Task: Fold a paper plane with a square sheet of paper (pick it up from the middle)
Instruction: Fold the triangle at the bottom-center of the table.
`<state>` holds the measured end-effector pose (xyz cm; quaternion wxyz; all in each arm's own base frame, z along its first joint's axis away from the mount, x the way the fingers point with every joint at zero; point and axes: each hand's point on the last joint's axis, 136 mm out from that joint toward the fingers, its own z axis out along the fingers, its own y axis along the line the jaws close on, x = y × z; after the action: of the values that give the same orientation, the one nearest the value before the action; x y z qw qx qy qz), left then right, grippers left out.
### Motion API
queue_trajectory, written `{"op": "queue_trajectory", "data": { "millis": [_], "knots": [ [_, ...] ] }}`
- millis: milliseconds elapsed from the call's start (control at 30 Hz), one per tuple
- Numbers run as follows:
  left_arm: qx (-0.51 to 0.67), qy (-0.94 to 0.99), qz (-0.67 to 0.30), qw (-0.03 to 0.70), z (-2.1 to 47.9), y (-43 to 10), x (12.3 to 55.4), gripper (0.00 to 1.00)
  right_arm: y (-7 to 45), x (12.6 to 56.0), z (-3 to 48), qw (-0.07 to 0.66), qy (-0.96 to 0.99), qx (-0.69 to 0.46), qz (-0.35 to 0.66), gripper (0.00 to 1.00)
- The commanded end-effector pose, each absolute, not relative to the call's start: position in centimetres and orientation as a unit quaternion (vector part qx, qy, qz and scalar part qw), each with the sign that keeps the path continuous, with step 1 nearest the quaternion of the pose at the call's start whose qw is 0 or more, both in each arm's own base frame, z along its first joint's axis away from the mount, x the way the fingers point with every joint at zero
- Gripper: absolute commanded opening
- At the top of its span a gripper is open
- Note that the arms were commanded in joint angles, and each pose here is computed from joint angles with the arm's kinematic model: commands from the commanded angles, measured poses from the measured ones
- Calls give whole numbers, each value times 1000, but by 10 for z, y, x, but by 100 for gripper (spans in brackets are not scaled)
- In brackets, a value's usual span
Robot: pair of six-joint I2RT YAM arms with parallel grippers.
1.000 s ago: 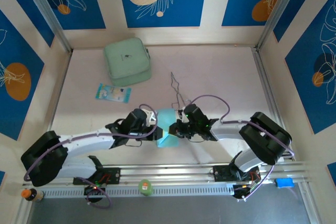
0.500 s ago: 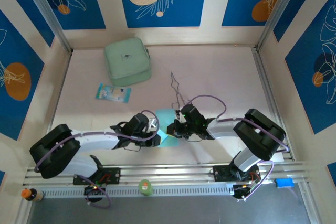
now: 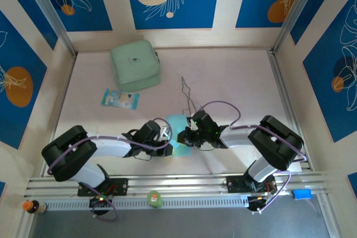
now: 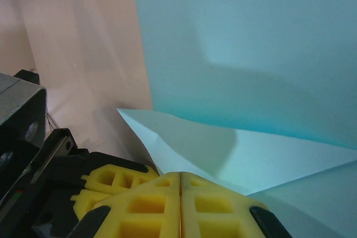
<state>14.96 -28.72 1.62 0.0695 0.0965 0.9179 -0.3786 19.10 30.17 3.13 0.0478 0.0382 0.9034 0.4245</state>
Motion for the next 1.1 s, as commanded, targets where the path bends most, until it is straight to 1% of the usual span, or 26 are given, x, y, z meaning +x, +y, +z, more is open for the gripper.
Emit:
{"op": "queue_trajectory", "data": {
  "millis": [0, 200, 300, 467, 633, 800, 967, 1067],
  "knots": [
    [78, 932, -351, 37, -6, -276, 140, 6, 303, 193, 32, 44, 903, 38, 425, 7],
    [67, 935, -345, 42, -3, -270, 139, 7, 300, 197, 28, 43, 906, 48, 419, 7],
    [72, 932, -353, 42, 3, -273, 139, 7, 295, 197, 17, 36, 912, 58, 405, 6],
    [72, 929, -362, 40, 8, -276, 139, 7, 269, 203, -2, 38, 917, 105, 384, 6],
    [76, 926, -367, 45, 16, -278, 140, 6, 263, 205, -4, 34, 916, 110, 384, 6],
    [80, 922, -377, 49, 26, -278, 139, 6, 270, 206, 2, 33, 914, 89, 395, 5],
    [69, 918, -372, 119, 59, -267, 153, 7, 281, 201, 12, 29, 908, 48, 416, 5],
    [47, 923, -345, 162, 75, -249, 165, 11, 291, 194, 18, 23, 905, 13, 424, 5]
  ]
}}
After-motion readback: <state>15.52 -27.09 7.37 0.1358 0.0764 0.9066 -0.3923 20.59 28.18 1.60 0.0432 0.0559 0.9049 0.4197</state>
